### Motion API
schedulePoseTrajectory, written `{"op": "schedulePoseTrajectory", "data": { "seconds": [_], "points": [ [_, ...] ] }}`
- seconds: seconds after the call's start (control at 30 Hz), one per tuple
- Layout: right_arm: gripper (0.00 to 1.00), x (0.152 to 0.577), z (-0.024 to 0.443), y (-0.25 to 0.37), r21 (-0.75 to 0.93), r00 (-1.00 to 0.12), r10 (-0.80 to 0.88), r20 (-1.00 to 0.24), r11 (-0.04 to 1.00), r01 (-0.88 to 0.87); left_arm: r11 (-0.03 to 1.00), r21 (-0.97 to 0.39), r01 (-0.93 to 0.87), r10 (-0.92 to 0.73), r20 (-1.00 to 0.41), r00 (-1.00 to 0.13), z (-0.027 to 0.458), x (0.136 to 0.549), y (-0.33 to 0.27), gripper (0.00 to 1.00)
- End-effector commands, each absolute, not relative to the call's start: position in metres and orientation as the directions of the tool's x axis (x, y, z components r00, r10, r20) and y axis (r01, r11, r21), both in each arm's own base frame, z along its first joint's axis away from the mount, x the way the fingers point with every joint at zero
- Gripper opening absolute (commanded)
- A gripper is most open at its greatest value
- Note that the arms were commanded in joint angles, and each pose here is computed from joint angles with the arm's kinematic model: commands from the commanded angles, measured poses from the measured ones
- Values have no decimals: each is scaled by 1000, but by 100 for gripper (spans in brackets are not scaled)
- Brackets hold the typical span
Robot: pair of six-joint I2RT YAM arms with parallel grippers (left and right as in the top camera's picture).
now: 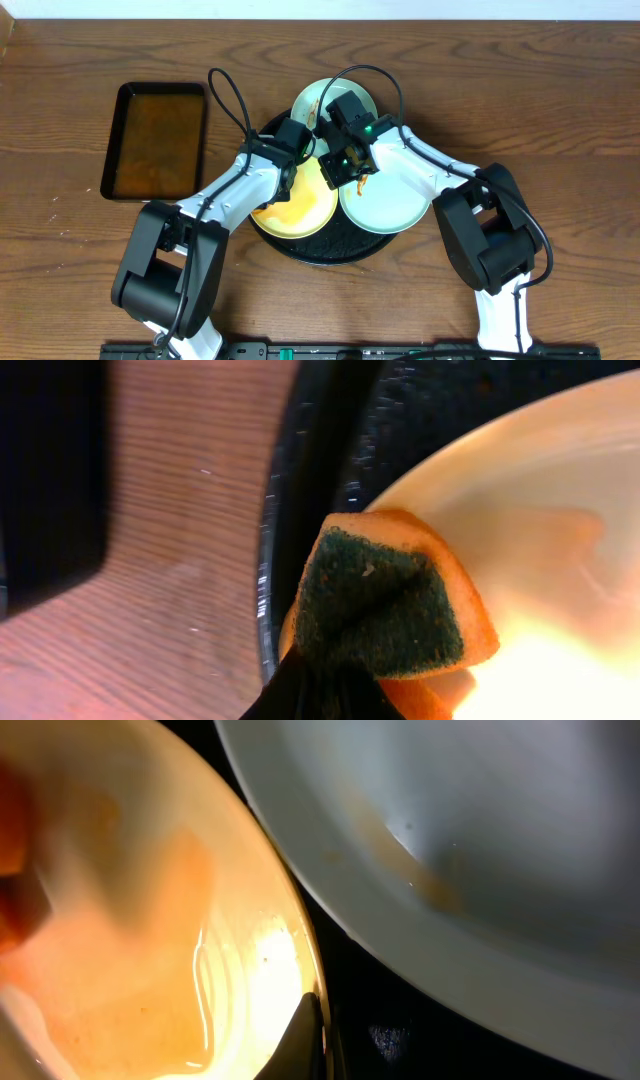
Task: Clean dirty plates on tray and stack at the side
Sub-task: 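Scrub the yellow plate with the sponge in the left gripper, then return the sponge with the left gripper to the water tray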
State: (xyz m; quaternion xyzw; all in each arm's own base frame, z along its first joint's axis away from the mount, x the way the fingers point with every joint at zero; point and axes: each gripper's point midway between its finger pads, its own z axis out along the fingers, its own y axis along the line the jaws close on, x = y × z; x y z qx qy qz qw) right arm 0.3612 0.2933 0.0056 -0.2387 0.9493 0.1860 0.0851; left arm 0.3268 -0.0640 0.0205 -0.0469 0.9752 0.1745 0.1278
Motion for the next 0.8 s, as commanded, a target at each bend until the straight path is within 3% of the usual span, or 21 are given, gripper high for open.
{"op": "schedulePoseTrajectory", "data": {
  "seconds": [0.0, 0.37, 0.53, 0.63, 0.77],
  "points": [
    [1, 359, -3, 291, 289, -873, -429, -234, 826, -483, 896, 396, -201, -34, -389, -921, 60, 349, -46, 7],
    [1, 359, -3, 291, 288, -873, -429, -234, 827, -483, 924, 177, -338, -149, -648, -747, 157, 369, -37, 7],
    [1, 360, -3, 291, 288, -873, -429, -234, 827, -483, 909, -55, -412, -354, -624, -697, 153, 394, 0, 7],
    [1, 360, -3, 291, 288, -873, -429, -234, 827, -483, 862, -216, -459, -482, -631, -608, 161, 415, 39, 8],
    [1, 360, -3, 292, 288, -872, -428, -238, 826, -484, 789, -321, -525, -592, -625, -508, 163, 422, 99, 8]
  ]
}}
